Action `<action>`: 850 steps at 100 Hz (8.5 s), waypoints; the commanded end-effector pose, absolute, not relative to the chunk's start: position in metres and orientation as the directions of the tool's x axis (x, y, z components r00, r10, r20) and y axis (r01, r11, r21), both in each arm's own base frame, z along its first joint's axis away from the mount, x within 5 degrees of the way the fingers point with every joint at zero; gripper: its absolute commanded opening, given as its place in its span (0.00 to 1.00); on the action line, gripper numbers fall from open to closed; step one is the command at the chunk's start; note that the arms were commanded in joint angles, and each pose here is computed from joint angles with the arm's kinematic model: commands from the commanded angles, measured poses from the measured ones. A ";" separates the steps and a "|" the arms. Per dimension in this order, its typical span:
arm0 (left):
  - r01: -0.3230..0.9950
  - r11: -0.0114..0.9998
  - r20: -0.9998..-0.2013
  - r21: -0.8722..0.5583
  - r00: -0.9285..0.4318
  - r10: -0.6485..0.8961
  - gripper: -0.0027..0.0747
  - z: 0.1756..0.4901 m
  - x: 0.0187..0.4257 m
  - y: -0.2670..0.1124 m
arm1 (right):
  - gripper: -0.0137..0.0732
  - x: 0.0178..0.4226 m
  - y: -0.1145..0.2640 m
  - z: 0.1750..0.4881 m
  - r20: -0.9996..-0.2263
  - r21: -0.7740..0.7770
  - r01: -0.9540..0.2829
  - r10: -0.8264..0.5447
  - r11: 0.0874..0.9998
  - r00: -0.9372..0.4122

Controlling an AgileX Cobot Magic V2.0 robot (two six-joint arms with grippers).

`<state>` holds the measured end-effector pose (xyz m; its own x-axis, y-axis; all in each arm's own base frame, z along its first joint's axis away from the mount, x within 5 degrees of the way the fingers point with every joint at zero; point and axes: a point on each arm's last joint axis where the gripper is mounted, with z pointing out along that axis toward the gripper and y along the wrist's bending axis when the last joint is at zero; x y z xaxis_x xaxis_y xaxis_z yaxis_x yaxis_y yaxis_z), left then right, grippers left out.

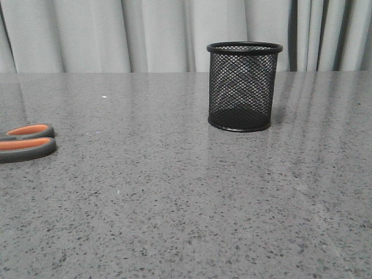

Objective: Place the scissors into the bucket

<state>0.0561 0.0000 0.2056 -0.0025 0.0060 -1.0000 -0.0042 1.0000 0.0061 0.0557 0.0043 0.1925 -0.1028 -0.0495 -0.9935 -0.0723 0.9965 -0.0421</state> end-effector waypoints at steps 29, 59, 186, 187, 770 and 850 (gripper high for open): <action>0.000 1.000 -0.997 -0.008 0.071 -0.008 0.01 0.204 0.055 0.000 | 0.07 0.055 0.003 0.195 -0.998 -0.055 -0.056 -0.056 0.997 -0.020; 0.000 1.000 -0.997 -0.008 0.071 -0.008 0.01 0.204 0.055 0.000 | 0.07 0.055 0.003 0.195 -0.998 -0.055 -0.056 -0.056 0.997 -0.020; 0.023 0.964 -0.961 -0.264 0.077 -0.264 0.01 0.205 0.055 0.000 | 0.07 0.055 0.002 0.207 -0.972 0.210 -0.062 0.216 0.976 0.096; 0.023 0.963 -0.960 -0.269 0.077 -0.270 0.01 0.205 0.055 0.000 | 0.07 0.055 0.002 0.207 -0.970 0.218 -0.062 0.223 0.974 0.099; 0.997 0.079 -0.212 -0.025 -0.083 0.974 0.11 0.252 0.288 -0.058 | 0.62 0.129 0.034 0.358 -0.826 0.291 -0.223 0.126 0.930 -0.549; 0.809 0.281 -0.417 0.517 -0.049 0.908 0.01 0.452 0.248 -0.063 | 0.62 0.129 0.039 0.364 -0.838 0.349 -0.267 0.172 0.898 -0.518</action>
